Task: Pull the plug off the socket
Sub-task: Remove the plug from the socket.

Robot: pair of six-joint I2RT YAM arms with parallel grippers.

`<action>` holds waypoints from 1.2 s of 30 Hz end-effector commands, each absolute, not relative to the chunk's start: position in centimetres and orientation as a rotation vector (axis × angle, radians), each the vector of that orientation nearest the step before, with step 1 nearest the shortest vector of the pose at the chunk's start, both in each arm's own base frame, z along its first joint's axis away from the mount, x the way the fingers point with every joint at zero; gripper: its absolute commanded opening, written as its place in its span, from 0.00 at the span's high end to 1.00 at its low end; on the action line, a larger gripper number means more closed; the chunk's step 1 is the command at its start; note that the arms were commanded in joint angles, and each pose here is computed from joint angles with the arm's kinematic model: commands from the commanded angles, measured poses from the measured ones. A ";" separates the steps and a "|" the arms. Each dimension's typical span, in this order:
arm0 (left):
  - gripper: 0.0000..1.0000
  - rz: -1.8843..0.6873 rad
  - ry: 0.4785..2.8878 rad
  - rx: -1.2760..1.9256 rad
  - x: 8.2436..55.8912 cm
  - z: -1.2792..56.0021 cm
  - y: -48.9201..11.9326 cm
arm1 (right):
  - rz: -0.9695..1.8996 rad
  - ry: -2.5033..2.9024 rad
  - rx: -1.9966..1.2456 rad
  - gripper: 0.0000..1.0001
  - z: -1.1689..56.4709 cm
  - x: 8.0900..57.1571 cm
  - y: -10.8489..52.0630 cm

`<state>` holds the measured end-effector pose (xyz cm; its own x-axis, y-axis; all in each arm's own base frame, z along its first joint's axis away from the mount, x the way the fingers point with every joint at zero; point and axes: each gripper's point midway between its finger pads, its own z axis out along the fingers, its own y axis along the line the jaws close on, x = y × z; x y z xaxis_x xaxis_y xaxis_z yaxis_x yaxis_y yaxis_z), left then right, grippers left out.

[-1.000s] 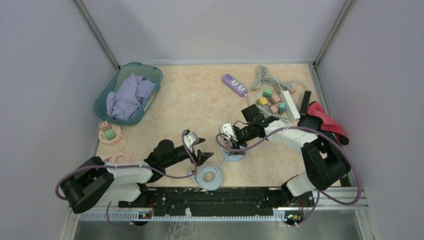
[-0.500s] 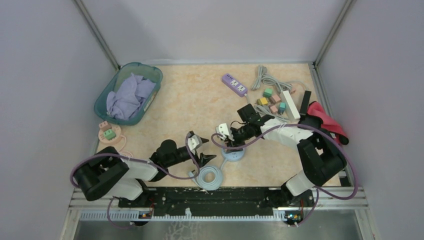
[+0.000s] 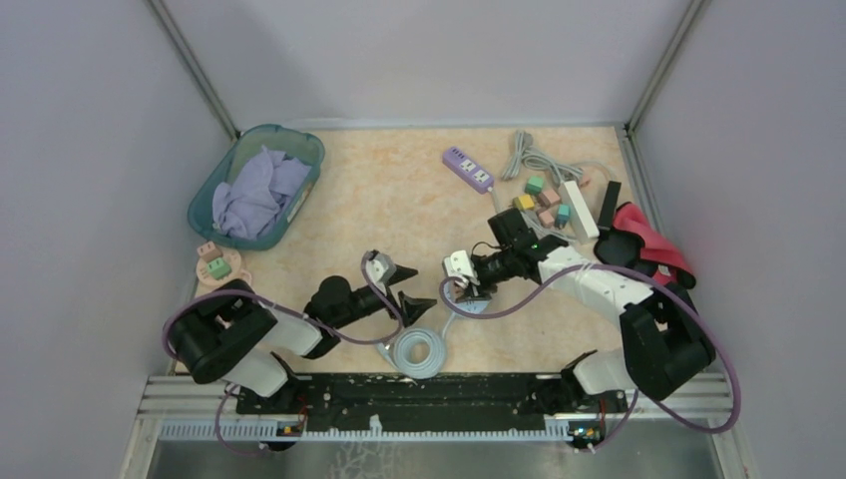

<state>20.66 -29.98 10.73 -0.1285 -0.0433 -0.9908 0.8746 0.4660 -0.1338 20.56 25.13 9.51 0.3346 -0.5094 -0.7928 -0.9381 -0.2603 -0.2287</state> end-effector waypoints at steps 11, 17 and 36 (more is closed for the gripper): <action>0.06 -1.425 1.820 0.337 23.7 12.7 -31.3 | 0.760 0.845 -1.957 1.00 13.3 19.0 25.5; 0.14 -1.546 1.957 0.359 23.6 9.9 -33.4 | 0.752 0.826 -1.962 1.00 13.4 18.9 25.4; 0.32 -1.810 1.970 0.429 22.9 8.4 -36.4 | 0.767 0.811 -1.966 1.00 13.1 18.6 25.5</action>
